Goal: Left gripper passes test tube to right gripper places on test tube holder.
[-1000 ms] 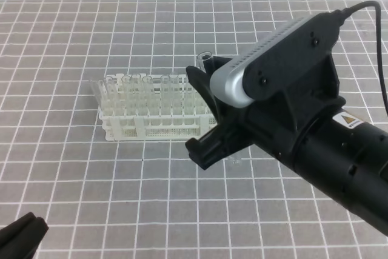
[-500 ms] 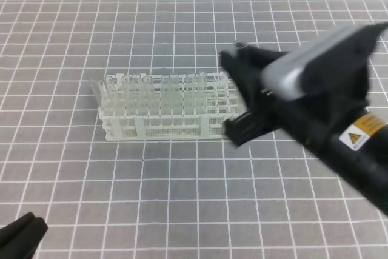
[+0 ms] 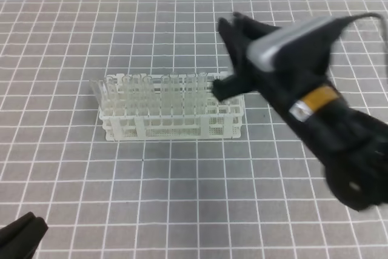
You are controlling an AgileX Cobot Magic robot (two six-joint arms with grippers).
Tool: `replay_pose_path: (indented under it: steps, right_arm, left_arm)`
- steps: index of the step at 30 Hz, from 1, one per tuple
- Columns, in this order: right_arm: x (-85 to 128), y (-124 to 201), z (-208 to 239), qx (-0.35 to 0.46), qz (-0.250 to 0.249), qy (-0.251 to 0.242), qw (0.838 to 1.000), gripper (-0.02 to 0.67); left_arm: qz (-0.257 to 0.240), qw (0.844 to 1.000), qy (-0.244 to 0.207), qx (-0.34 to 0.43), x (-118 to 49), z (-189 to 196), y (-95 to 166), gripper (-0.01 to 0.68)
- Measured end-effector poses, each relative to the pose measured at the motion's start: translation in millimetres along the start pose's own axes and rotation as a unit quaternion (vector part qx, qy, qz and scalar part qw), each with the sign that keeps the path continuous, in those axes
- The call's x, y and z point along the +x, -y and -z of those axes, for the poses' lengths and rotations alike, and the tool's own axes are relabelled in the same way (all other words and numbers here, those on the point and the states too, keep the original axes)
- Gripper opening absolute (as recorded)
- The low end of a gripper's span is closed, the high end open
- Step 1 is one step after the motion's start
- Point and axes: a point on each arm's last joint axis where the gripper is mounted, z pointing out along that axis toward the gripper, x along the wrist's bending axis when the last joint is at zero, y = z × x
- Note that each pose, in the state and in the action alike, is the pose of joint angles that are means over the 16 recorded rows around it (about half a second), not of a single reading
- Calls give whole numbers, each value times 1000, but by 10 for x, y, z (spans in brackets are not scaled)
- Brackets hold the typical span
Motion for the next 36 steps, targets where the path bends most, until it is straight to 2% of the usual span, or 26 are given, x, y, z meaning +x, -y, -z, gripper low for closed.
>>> replay_pose_path:
  steps: [7, 13, 36]
  right_arm:
    - [-36, 251, -348, -1, 18, 6, 1000, 10]
    - [-77, 404, -504, 2, 15, 11, 1000, 10]
    - [-86, 699, -589, 4, -25, 3, 1000, 10]
  left_arm:
    - [0, 1000, 0, -1, 0, 1, -5, 7]
    - [1, 1000, 0, -2, -1, 3, -12, 7]
    - [2, 1000, -11, 3, 18, 6, -11, 7]
